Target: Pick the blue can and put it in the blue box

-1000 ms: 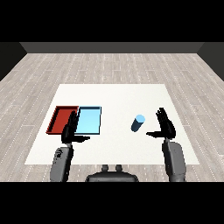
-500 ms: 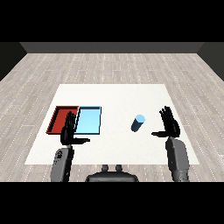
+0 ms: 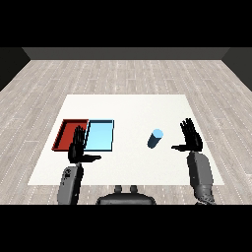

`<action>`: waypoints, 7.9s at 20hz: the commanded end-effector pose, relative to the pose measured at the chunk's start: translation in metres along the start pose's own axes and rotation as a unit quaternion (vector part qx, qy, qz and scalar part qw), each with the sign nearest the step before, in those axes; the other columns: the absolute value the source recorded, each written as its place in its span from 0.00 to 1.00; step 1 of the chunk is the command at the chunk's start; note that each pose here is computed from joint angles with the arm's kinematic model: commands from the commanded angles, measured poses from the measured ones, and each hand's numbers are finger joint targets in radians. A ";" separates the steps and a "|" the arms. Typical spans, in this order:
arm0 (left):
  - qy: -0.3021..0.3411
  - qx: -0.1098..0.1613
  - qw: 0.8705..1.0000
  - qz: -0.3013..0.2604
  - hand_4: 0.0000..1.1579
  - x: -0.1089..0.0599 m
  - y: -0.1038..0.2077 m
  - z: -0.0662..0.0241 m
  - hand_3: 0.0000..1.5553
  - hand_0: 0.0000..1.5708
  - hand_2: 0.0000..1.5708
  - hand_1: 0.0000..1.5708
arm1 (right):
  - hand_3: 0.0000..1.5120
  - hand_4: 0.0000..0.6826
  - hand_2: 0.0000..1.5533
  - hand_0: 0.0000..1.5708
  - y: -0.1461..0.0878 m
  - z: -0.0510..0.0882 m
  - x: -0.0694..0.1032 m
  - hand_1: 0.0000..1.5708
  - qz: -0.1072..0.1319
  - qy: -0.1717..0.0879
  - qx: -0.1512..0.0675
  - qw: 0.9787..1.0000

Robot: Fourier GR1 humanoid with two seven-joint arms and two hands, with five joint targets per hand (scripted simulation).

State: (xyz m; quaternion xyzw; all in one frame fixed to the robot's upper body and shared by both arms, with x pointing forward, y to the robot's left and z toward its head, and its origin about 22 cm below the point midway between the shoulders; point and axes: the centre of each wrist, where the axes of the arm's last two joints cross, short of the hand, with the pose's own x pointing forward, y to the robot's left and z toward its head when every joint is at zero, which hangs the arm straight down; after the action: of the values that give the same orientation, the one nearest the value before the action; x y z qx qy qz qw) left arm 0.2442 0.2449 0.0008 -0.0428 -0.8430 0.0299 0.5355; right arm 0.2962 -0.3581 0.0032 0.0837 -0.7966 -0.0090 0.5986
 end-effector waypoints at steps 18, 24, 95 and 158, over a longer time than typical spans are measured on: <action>-0.021 0.008 1.000 0.014 0.00 0.006 0.019 0.0046 0.00 0.00 0.00 0.00 | 0.00 0.00 0.00 0.00 0.025 -0.017 -0.044 0.00 -0.045 0.076 -0.022 0.996; -0.007 0.017 1.000 0.011 0.00 -0.004 0.009 -0.0017 0.00 0.00 0.00 0.00 | 0.00 0.00 0.00 0.00 0.039 -0.005 -0.061 0.00 -0.047 0.081 -0.013 0.995; 0.014 -0.013 1.000 -0.021 0.00 0.013 -0.016 0.0078 0.00 0.00 0.00 0.00 | 0.93 0.94 0.94 0.94 0.106 -0.080 -0.053 0.94 0.032 0.071 0.007 0.997; 0.138 -0.126 0.982 0.037 0.00 -0.075 -0.157 -0.0452 0.00 0.00 0.00 0.00 | 0.92 0.92 0.93 0.90 0.311 -0.038 -0.006 0.90 0.019 -0.037 0.141 0.989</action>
State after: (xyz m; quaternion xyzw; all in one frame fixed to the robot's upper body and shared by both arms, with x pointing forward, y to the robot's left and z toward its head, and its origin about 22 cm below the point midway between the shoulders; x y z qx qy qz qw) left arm 0.3055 0.0836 -0.0318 -0.1322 -0.7561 -0.0677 0.6374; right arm 0.3043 -0.0678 0.0462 0.1502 -0.8122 0.1047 0.5539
